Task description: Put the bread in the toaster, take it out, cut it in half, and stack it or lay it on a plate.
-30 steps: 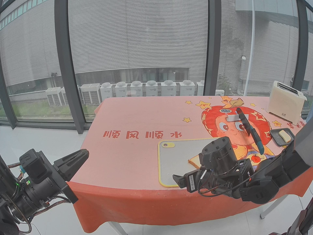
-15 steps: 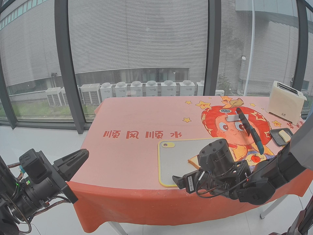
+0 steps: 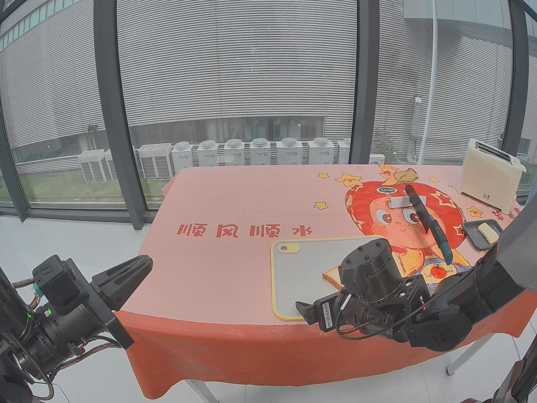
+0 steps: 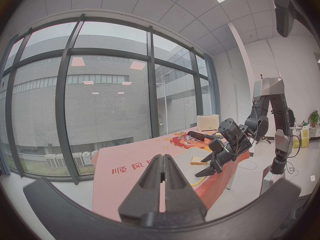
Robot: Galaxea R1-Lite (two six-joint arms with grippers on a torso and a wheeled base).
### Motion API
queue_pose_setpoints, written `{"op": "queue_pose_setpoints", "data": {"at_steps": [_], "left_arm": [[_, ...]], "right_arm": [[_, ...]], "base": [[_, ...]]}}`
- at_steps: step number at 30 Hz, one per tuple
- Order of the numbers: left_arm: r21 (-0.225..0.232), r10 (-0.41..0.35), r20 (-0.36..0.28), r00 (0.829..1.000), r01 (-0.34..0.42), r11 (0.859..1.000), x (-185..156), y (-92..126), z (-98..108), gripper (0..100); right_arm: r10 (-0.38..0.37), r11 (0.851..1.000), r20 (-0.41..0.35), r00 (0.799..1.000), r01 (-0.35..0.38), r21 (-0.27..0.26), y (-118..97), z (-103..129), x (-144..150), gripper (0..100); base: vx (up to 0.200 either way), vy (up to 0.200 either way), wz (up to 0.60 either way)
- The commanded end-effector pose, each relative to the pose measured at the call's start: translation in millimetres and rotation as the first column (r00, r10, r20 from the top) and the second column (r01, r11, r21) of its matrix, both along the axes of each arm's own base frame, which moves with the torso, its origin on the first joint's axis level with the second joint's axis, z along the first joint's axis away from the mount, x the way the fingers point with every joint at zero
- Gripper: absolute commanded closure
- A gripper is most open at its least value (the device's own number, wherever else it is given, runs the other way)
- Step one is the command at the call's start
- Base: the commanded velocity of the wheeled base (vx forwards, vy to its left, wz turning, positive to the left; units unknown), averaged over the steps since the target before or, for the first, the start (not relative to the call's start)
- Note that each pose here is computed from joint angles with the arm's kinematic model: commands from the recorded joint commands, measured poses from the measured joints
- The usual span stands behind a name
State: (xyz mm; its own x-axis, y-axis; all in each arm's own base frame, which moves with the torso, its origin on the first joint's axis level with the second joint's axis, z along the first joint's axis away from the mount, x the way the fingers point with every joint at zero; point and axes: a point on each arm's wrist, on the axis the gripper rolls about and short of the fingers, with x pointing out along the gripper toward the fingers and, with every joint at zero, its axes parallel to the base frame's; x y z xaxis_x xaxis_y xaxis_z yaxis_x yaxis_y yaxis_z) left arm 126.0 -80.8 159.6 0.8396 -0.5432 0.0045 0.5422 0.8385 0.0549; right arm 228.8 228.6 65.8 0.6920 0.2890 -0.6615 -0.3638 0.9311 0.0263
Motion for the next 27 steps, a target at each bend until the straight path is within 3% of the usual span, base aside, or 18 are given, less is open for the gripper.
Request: {"op": "queue_pose_setpoints", "data": {"at_steps": [1,15,27], "left_arm": [[-0.001,-0.001,0.002,1.0,0.001,1.0,0.1,-0.2,0.4,100],[-0.001,-0.001,0.003,1.0,0.001,1.0,0.1,-0.2,0.5,100],[-0.001,-0.001,0.002,1.0,0.001,1.0,0.1,-0.2,0.4,100]], "right_arm": [[0.003,1.0,-0.007,1.0,-0.003,-0.006,0.1,-1.8,-0.4,100],[-0.007,1.0,0.013,1.0,0.007,0.008,-1.2,4.9,1.8,100],[-0.009,0.999,0.051,0.999,0.011,-0.048,-1.7,5.7,2.8,100]], "base": [[0.0,0.0,0.0],[0.0,0.0,0.0],[0.0,0.0,0.0]]}}
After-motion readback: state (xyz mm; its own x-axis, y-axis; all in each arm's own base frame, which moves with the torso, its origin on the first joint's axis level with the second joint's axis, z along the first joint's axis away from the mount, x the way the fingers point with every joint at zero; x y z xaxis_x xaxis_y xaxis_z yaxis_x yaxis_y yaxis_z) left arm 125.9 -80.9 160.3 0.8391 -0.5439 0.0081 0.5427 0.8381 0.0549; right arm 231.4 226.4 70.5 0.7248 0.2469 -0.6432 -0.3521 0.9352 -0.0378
